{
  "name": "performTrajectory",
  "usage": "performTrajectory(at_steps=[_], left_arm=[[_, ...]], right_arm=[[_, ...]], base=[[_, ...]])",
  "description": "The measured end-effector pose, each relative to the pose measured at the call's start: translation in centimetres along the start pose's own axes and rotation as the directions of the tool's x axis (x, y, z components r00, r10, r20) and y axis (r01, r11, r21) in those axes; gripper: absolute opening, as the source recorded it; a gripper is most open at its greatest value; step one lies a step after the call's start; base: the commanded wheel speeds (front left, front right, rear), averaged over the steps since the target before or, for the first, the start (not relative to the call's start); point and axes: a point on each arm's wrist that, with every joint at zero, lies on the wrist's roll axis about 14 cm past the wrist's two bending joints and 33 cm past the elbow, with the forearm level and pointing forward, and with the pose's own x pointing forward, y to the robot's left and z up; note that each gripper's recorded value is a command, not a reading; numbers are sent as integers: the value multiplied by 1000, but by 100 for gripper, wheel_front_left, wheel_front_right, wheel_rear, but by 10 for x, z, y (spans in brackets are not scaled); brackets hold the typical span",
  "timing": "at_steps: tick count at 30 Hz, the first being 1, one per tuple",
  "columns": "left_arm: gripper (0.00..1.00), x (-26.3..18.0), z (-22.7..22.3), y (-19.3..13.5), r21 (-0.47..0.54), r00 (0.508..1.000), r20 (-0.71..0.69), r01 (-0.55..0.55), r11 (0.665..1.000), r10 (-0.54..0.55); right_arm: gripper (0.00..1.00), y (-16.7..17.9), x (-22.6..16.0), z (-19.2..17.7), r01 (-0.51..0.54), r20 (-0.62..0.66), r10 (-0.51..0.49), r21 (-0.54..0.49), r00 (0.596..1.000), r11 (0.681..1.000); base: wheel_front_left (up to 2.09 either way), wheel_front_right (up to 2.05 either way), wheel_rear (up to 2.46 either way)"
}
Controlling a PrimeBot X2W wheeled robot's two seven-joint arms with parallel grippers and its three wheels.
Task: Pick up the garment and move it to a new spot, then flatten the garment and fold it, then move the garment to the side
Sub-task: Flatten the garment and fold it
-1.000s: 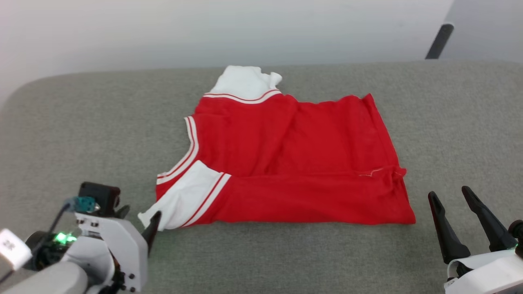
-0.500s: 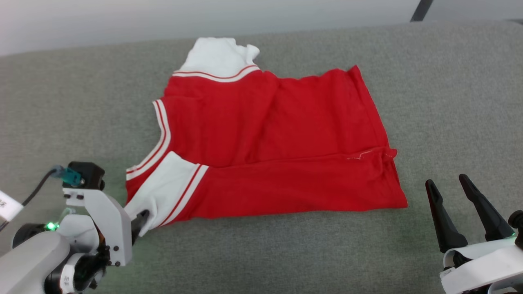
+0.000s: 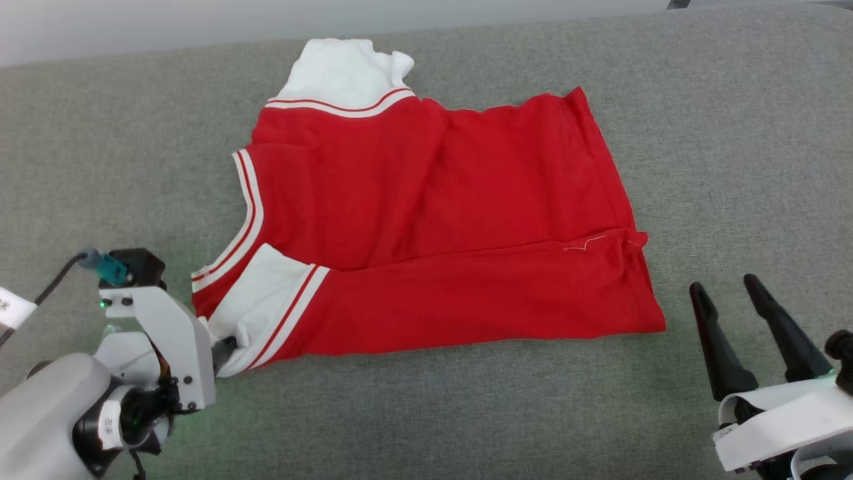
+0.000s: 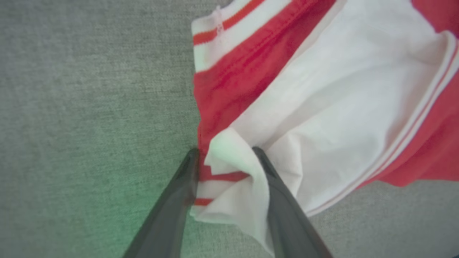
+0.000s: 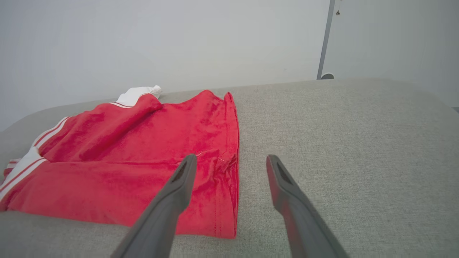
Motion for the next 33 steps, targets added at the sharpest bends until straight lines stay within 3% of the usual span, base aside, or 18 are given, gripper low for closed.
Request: performTrajectory(at_steps=[9,22,30,33], left_arm=[[0,1,1,-4,-14,1000,11,18,1000,-18],[0,-3,-1,-9,-18,998,48,41,999,-40],[0,-3,-3,-7,-34,997,67,52,998,-49],[0,-3,-4,-6,-39,996,68,54,998,-52]], right_arm=[[100,5,2,-23,-42,-180,44,15,983,999],[100,3,13,-67,-92,-498,70,-20,864,996],[100,11,22,-99,-131,-623,92,-18,777,991],[100,13,27,-103,-142,-637,94,-25,765,989]], base=[[0,0,0],[0,0,0],[0,0,0],[0,0,0]])
